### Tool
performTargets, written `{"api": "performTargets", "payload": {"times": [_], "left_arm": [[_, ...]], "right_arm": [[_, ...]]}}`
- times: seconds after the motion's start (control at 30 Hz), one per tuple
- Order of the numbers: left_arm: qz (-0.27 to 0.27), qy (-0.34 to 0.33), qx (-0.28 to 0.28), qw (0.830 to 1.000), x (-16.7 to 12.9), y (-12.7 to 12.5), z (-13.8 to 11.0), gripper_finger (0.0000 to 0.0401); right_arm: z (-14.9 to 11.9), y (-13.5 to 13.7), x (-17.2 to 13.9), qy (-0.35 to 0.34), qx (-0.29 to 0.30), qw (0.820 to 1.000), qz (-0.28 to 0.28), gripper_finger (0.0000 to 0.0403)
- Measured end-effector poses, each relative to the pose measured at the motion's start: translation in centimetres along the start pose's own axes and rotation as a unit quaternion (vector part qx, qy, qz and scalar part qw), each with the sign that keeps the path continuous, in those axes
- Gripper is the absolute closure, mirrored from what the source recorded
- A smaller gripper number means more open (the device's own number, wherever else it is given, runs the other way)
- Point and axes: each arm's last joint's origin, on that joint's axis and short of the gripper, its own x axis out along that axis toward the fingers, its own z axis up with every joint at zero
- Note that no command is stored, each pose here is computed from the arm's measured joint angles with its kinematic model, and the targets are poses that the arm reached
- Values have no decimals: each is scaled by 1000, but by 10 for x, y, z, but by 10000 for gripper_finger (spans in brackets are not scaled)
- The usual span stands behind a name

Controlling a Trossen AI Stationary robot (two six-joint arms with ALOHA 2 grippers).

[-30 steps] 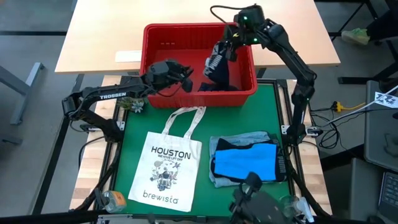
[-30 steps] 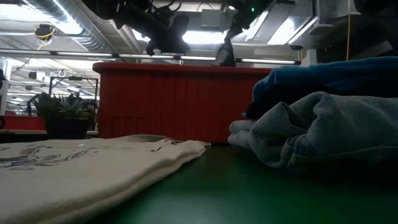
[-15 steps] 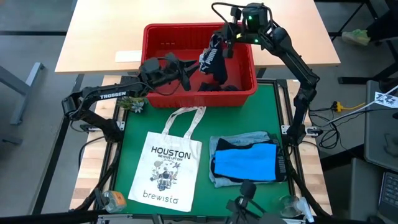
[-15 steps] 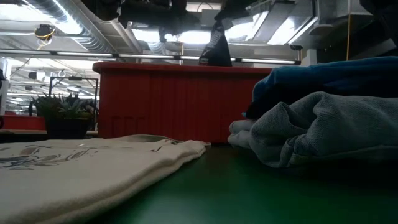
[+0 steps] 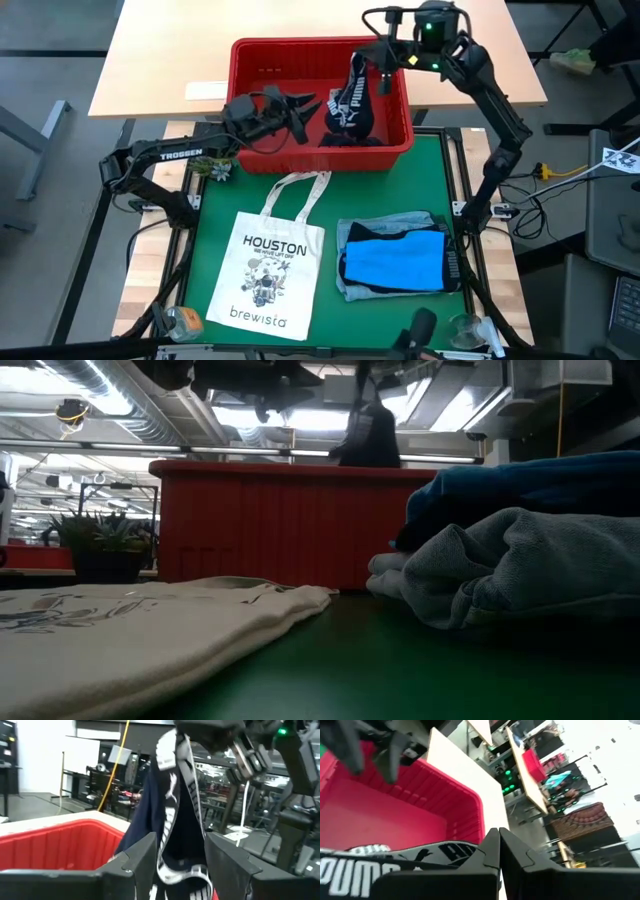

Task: Fold Laundry from Bin
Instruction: Fold the dark blue boxer

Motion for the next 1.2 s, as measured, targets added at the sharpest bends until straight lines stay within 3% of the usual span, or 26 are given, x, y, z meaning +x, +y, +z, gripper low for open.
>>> {"api": "performTargets", "payload": {"times": [0.2, 0.5, 0.73, 0.93, 1.2], "left_arm": [[-13, 18, -1, 1000, -1, -9, -5, 247], [28, 50, 7, 998, -1, -9, -13, 247], [27, 67, 44, 996, -2, -9, -16, 247], [25, 126, 170, 977, -4, -6, -26, 247], [40, 152, 386, 909, -5, -3, -29, 247]], "right_arm": [[4, -5, -3, -14, -16, 1000, -23, 402], [7, -8, -4, -33, -21, 999, -38, 402], [7, -8, -4, -33, -21, 998, -38, 402], [7, -8, -4, -33, -21, 999, -38, 402], [7, -8, -4, -33, -18, 999, -38, 402]]}}
